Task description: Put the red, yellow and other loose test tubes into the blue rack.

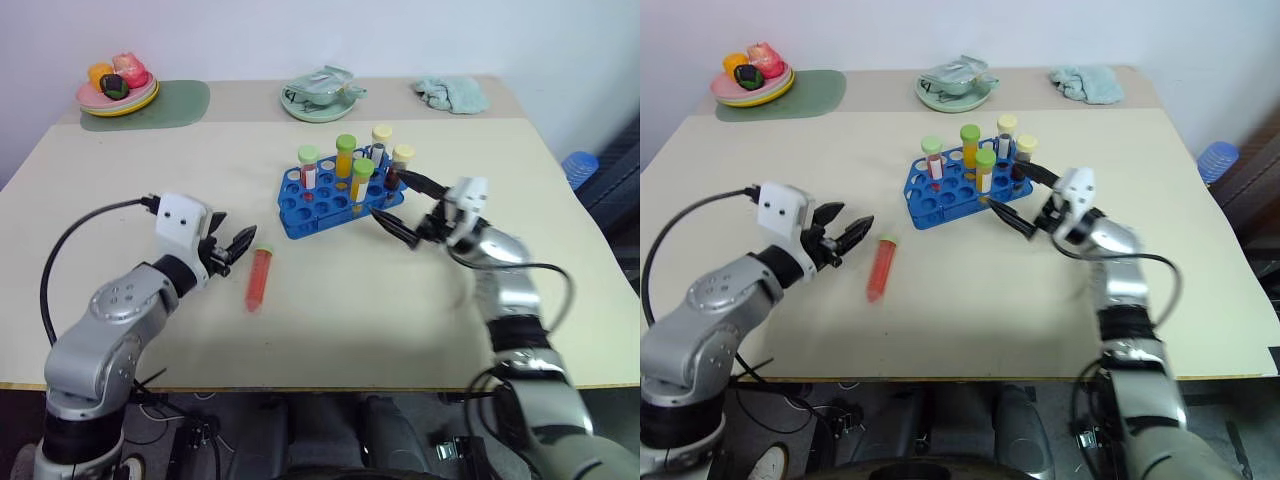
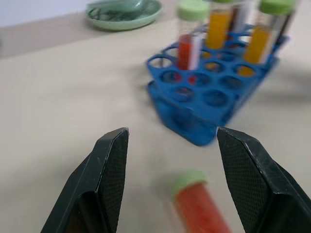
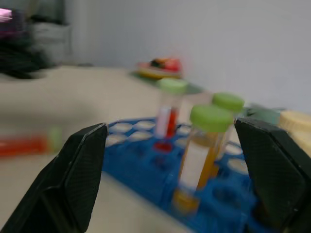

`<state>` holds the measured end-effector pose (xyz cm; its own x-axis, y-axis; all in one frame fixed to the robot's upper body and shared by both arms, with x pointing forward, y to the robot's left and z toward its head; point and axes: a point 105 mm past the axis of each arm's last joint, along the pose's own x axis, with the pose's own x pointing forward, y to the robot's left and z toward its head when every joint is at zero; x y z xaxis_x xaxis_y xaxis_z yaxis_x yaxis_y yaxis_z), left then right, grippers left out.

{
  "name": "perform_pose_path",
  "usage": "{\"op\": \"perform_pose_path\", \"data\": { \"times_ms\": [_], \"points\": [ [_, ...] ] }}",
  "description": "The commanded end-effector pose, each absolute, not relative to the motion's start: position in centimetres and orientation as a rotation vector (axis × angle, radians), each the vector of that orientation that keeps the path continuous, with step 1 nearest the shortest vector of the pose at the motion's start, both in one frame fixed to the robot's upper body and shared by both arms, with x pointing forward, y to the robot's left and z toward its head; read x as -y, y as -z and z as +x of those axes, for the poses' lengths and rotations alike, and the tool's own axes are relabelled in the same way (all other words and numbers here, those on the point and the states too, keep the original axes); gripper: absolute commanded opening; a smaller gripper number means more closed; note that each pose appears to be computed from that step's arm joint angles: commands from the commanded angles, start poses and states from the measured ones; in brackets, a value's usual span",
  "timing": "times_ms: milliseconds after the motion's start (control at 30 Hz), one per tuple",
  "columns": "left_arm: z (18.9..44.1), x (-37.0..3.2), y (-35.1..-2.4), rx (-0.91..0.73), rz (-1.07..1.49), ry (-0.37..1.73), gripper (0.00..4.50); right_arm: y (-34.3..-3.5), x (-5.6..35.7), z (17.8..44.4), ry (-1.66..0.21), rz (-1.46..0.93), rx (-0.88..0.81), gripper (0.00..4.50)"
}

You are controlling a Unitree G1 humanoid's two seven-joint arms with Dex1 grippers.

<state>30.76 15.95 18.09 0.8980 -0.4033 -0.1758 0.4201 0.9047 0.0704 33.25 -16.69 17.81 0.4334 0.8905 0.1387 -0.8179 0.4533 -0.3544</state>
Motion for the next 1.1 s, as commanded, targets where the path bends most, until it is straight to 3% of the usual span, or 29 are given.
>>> {"op": "perform_pose_path", "data": {
  "times_ms": [33, 300, 467, 833, 1100],
  "points": [
    [30.5, -15.4, -17.7, -0.327, 0.085, 0.443, 2.91, -19.1, 18.1, 30.8, -1.239, -0.278, 0.296, 4.25],
    [33.2, -14.3, -17.1, -0.58, 0.022, 0.446, 2.91, -19.0, 19.3, 29.8, -1.423, -0.324, 0.181, 4.25],
    [34.1, -13.6, -15.7, -0.723, 0.044, 0.403, 2.91, -18.7, 18.5, 30.3, -1.447, -0.34, 0.184, 4.25],
    [34.4, -13.1, -14.6, -0.943, 0.03, 0.339, 2.91, -18.4, 18.2, 30.4, -1.438, -0.346, 0.195, 4.25],
    [33.9, -13.1, -14.6, -0.998, -0.033, 0.237, 2.91, -18.0, 18.2, 30.1, -1.419, -0.342, 0.205, 4.25]
  ]
}}
